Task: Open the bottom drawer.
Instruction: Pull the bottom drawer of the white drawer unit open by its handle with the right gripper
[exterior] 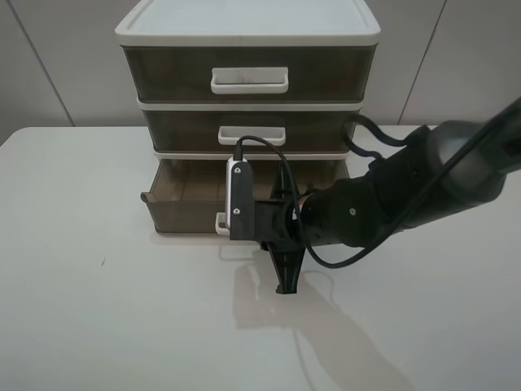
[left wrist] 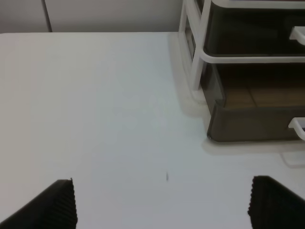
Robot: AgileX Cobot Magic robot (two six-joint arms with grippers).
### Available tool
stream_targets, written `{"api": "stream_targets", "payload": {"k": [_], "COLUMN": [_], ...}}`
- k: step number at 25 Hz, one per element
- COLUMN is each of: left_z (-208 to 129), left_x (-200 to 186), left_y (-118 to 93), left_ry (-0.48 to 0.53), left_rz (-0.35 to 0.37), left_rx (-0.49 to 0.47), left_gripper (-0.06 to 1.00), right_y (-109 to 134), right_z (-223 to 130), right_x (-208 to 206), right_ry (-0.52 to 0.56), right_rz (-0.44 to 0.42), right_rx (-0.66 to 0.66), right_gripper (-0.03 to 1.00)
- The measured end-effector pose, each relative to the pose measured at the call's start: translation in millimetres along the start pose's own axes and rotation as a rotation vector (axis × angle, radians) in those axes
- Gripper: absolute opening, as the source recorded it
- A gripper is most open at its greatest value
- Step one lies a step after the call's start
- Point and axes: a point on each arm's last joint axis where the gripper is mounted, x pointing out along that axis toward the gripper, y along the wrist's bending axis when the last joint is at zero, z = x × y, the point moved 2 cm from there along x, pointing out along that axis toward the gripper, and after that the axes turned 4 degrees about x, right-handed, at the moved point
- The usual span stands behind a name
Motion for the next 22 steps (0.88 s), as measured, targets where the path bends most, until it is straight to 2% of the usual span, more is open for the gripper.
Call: {"api": "stream_targets", "payload": {"k": [16,22], "left_z": [0.0,0.0], "left_x": [0.0,0.0], "left_y": [0.0,0.0], "left_ry": [0.000,0.000], "left_rz": [0.000,0.000], "left_rx": [0.000,0.000], "left_gripper": [0.74,0.74], "right_y": [27.3,29.9], "right_z": [15.1,16.5], "right_x": [-6.9,-17.7], "right_ry": [-0.012,-0.019], "right_rz": [0.058,0.078], "right_rx": [0.029,0.024], "right_gripper": [0.09,0.09]}}
